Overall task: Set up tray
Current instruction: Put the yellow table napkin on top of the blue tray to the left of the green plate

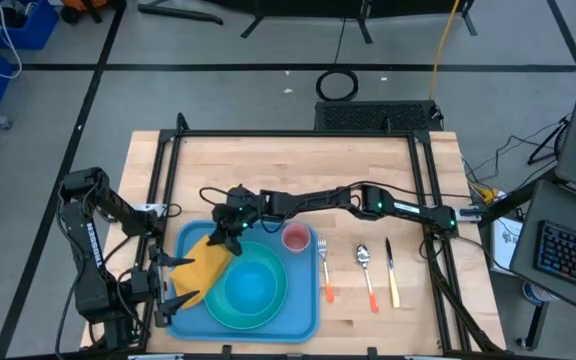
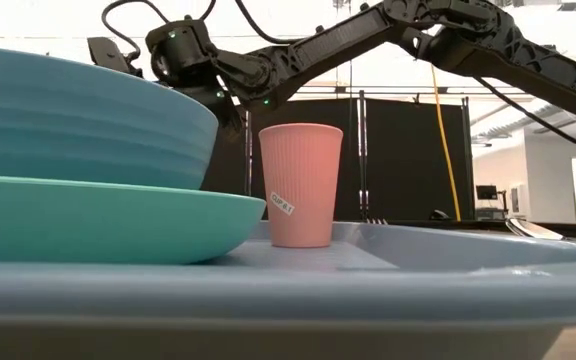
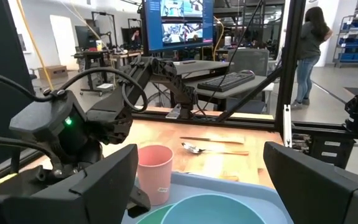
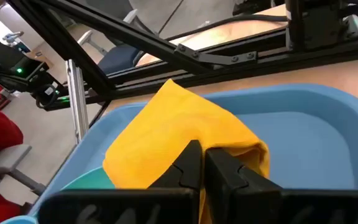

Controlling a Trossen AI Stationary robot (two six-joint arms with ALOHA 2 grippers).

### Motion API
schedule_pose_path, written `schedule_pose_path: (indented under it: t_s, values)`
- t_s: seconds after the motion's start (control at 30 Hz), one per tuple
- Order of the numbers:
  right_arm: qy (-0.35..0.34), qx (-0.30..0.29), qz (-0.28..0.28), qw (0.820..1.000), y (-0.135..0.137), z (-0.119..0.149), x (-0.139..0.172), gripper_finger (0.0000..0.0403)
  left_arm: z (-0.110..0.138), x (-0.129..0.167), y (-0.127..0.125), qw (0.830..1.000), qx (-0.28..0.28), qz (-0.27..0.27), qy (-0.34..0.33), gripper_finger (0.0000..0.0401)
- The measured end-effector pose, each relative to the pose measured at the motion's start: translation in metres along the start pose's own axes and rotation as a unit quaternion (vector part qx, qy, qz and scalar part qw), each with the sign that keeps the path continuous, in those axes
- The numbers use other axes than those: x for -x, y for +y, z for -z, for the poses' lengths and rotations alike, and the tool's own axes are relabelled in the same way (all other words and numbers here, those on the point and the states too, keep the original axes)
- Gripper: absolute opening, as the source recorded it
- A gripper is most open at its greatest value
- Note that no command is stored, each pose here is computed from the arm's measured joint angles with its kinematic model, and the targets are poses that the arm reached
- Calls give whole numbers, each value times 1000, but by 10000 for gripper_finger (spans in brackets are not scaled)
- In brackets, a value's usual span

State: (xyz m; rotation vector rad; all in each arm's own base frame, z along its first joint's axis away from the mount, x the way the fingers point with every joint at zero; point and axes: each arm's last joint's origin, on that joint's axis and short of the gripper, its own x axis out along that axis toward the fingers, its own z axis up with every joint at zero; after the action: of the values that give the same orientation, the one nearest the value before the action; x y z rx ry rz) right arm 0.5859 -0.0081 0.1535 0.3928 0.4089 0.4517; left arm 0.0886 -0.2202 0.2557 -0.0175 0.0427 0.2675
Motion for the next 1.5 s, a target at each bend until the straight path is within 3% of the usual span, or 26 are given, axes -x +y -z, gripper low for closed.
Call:
schedule_pose_path:
  t_s: [0.37, 0.5, 0.7, 0.9, 1.07, 1.27, 1.5]
  values:
    - [-29, -6, 40, 999, -35, -13, 23, 0, 0, 0, 0, 1000, 1, 0, 0, 351]
    - [-30, -31, 23, 999, -42, -16, 29, 8, 0, 0, 0, 1000, 2, 0, 1, 351]
    - [-39, 23, 44, 998, -35, -15, 23, 76, 1, 0, -1, 1000, 9, -1, 9, 351]
    - [-50, 36, 79, 995, -27, -14, 17, 152, 2, 0, -6, 1000, 14, 1, 15, 351]
    - [-35, 109, 73, 991, -7, -20, 15, 184, 2, 0, -8, 1000, 23, 1, 19, 351]
    - [-12, 244, 80, 966, 28, -16, 0, 187, 2, 0, -12, 999, 26, 4, 21, 351]
    - [14, 329, 231, 916, 45, -11, -9, 182, 2, 0, -15, 999, 28, 5, 22, 351]
